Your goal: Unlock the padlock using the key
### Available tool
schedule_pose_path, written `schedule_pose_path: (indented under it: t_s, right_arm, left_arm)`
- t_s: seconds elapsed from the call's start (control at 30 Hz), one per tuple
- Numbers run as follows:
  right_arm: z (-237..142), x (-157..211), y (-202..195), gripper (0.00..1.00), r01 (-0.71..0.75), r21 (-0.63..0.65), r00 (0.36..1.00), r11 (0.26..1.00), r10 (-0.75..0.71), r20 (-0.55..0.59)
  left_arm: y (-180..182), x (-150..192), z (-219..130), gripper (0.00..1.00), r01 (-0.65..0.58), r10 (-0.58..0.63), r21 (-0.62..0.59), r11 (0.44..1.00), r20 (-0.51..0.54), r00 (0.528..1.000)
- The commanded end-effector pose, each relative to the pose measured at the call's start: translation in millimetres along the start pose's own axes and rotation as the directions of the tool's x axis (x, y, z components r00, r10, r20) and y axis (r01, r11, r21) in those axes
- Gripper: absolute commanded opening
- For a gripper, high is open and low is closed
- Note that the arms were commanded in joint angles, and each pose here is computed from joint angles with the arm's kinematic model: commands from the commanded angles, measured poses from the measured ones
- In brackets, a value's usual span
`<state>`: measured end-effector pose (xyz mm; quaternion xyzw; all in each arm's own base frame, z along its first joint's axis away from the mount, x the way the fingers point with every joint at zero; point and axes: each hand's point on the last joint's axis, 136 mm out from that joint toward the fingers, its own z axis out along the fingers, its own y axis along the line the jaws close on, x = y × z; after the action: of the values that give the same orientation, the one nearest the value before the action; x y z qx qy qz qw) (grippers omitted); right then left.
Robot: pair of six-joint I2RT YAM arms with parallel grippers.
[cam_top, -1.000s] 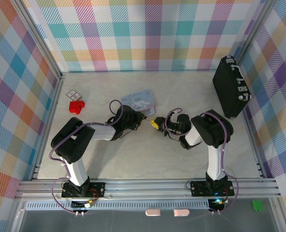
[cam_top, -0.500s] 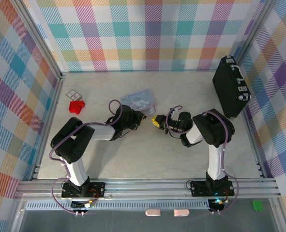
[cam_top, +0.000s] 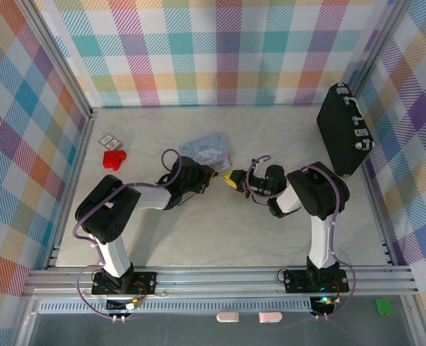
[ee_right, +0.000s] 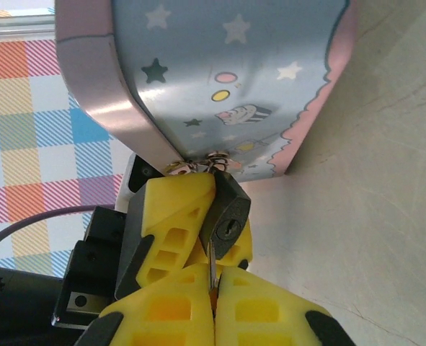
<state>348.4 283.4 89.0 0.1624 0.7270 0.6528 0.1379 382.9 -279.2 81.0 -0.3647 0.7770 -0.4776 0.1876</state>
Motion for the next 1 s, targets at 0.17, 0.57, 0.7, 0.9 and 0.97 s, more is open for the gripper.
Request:
schedule_pose_path:
  t_s: [0.17, 0.57, 0.7, 0.9, 0.97]
  right_arm:
    - [4, -1, 8, 0.00, 0.063, -0.042, 0.998, 0.997, -0.064, -0.018]
    - [4, 4, -2, 0.00, 0.073, -0.025, 0.997, 0.997, -0.074, -0.036]
    - [6, 2, 1, 0.00, 0.088, -0.033, 0.995, 0.996, -0.089, -0.039]
    - [7, 2, 5, 0.00, 0.107, -0.044, 0.993, 0.993, -0.109, -0.049]
    - [7, 3, 4, 0.00, 0.106, -0.043, 0.993, 0.993, -0.108, -0.052]
  left_arm:
    - [-14, 4, -9, 0.05, 0.057, -0.054, 0.056, 0.997, -0.040, 0.998]
    - [-16, 6, -10, 0.04, 0.079, -0.075, 0.074, 0.994, -0.057, 0.996]
    - [-17, 7, -12, 0.04, 0.081, -0.076, 0.076, 0.994, -0.062, 0.995]
    - [-18, 9, -13, 0.04, 0.084, -0.079, 0.078, 0.993, -0.070, 0.994]
    - [-18, 10, -14, 0.04, 0.085, -0.080, 0.080, 0.993, -0.073, 0.994]
